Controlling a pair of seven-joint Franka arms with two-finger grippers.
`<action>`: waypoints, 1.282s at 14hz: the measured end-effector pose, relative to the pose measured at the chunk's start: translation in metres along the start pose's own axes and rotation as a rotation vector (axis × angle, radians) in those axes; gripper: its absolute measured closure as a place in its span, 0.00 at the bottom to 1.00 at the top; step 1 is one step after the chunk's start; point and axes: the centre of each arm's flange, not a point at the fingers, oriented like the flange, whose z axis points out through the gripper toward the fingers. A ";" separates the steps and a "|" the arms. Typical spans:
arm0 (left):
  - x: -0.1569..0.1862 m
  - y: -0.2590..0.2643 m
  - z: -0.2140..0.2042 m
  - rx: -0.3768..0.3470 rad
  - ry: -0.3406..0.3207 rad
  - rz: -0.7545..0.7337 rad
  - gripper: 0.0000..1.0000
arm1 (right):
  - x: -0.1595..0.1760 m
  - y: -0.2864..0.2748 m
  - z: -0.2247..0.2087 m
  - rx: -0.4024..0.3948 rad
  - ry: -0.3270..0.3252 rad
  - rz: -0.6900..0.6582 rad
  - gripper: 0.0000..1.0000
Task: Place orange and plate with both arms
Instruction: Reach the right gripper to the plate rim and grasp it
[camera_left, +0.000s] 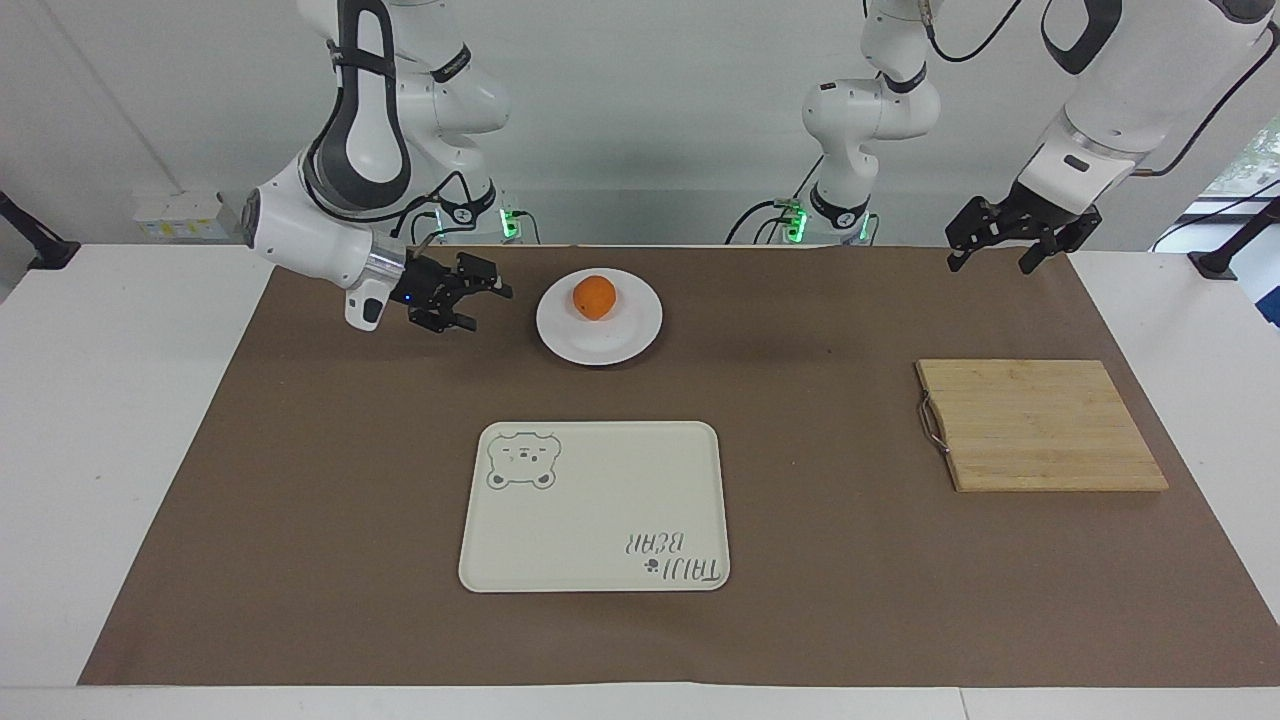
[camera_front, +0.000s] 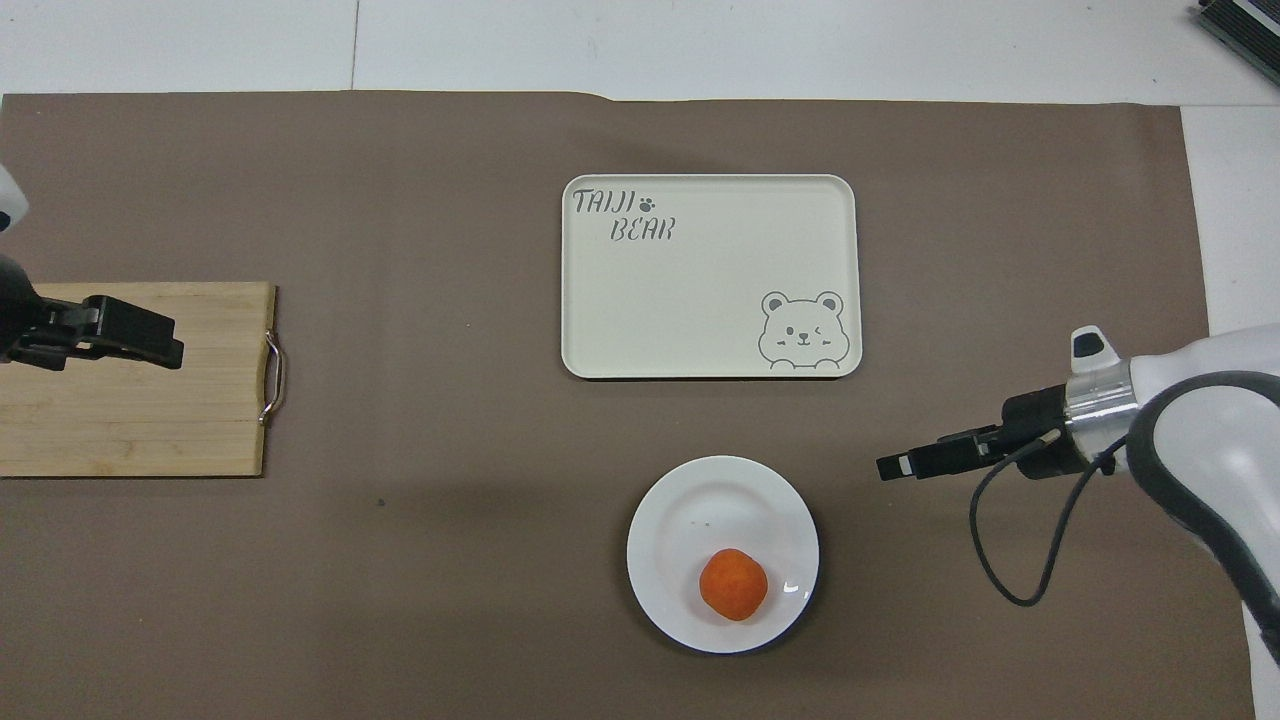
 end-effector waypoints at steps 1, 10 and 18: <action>0.000 0.000 0.000 0.000 0.000 0.000 0.00 | -0.007 0.009 0.012 0.022 0.001 -0.004 0.00; 0.000 0.000 0.000 0.000 0.000 0.000 0.00 | -0.032 0.025 0.113 0.113 -0.015 0.061 0.00; 0.000 0.000 0.000 0.000 0.000 0.000 0.00 | -0.055 0.036 0.130 0.146 -0.024 0.126 0.00</action>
